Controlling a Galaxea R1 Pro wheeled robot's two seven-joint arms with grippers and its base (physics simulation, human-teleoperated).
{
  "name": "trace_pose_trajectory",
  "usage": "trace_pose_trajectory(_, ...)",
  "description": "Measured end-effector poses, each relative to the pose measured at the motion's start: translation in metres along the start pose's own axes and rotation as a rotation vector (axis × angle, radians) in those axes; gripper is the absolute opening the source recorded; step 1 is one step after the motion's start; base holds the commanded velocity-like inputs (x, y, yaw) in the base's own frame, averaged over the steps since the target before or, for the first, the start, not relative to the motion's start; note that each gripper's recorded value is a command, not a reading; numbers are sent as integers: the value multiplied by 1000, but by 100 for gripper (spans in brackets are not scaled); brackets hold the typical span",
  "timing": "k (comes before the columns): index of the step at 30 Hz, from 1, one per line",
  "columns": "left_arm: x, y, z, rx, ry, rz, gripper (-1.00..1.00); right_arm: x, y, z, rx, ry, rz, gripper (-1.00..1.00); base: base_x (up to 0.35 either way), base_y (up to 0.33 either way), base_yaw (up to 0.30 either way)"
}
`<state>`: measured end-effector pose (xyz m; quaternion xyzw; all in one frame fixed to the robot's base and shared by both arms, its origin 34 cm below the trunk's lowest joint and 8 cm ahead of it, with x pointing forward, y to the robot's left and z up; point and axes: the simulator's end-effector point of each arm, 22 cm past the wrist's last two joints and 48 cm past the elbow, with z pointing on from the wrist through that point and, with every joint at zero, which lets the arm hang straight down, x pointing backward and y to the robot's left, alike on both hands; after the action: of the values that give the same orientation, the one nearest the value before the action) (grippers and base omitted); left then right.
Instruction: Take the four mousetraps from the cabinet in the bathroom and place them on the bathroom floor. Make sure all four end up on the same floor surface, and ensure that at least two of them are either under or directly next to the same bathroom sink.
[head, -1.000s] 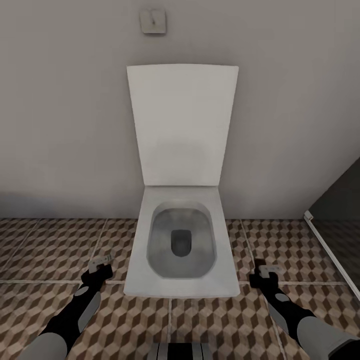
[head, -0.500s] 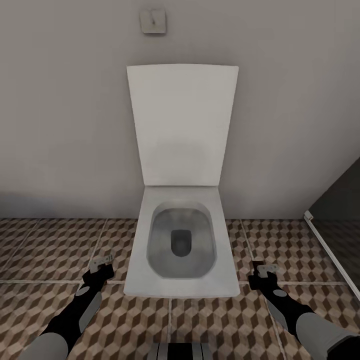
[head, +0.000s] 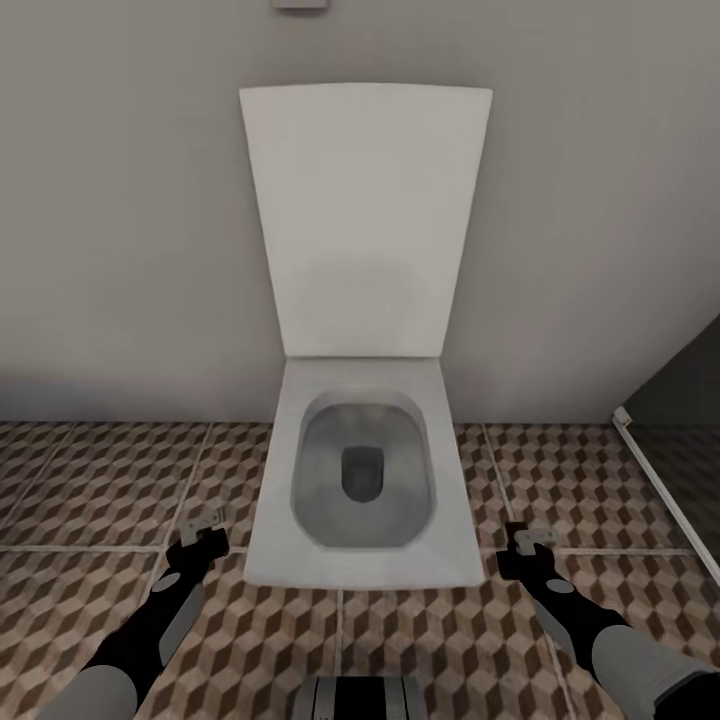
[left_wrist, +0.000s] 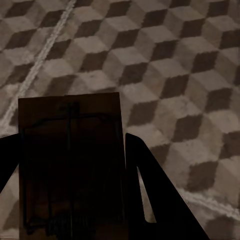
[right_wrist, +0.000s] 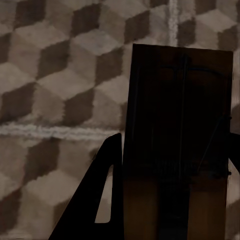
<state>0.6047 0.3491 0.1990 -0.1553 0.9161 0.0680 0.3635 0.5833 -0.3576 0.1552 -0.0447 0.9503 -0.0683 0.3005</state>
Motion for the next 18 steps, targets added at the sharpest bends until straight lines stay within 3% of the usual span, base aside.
trace_pose_trajectory(7, 19, -6, 5, 11, 30, 24, -100, 16, 3, 6, -4, 28, -4, -100, 0, 0, 0)
trace_pose_trajectory(18, 19, -10, 4, 24, 26, 38, -100, 11, 5, 7, -8, 16, 1, -100, 0, 0, 0)
